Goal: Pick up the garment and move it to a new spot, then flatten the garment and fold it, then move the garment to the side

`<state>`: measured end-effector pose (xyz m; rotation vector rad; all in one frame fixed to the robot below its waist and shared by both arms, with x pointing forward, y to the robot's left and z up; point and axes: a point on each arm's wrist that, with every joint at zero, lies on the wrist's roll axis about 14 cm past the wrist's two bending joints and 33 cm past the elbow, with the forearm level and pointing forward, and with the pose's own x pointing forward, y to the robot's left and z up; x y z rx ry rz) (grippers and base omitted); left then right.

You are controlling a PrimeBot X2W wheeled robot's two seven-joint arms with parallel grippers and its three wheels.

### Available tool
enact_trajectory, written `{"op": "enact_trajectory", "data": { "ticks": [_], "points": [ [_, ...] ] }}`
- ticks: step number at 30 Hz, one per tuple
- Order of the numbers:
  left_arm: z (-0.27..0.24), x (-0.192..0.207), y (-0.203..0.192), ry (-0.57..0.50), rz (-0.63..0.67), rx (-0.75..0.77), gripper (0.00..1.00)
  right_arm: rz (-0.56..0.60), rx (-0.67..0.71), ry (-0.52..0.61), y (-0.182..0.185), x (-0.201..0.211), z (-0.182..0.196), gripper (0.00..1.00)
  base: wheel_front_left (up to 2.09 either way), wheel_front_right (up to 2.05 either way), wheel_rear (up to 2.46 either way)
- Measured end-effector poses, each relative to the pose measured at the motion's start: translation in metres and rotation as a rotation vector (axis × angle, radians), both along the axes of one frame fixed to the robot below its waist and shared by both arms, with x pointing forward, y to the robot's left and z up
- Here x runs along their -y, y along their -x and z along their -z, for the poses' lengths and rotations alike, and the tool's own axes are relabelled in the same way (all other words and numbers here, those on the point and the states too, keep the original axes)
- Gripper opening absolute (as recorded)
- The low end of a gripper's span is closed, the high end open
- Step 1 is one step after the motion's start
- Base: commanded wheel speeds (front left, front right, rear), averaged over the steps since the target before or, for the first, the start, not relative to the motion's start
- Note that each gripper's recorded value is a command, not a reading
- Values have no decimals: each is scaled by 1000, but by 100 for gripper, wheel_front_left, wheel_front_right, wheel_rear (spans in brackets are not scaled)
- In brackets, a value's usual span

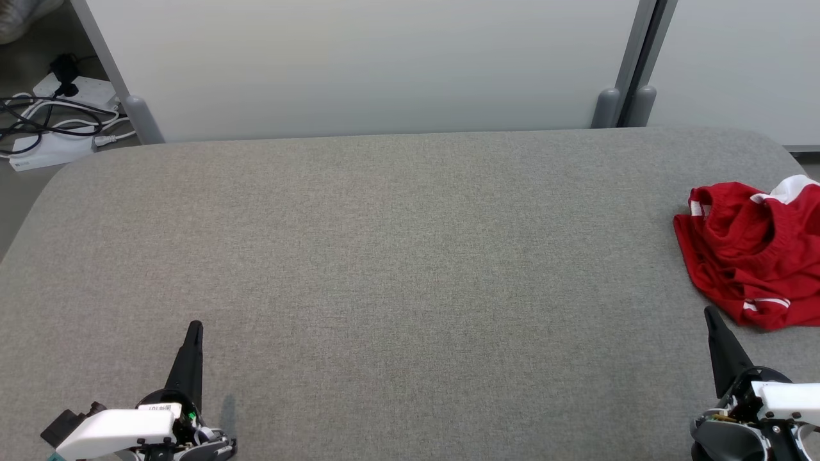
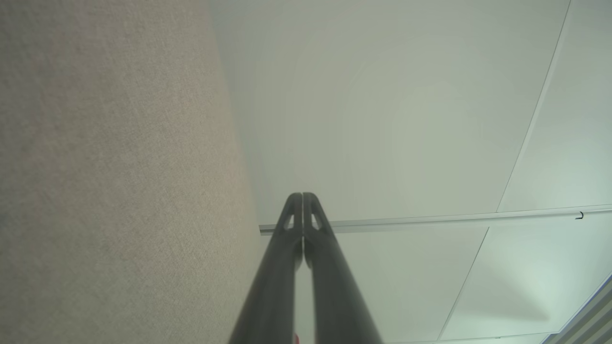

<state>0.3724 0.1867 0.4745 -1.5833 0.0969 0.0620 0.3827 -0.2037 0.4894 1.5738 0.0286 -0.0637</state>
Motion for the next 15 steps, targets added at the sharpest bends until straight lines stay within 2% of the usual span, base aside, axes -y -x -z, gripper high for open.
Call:
{"op": "enact_trajectory", "data": {
  "ticks": [15],
  "points": [
    [0,0,0,0,0,0,0,0,0,0,0,0,0,0,0,0,0]
  ]
}}
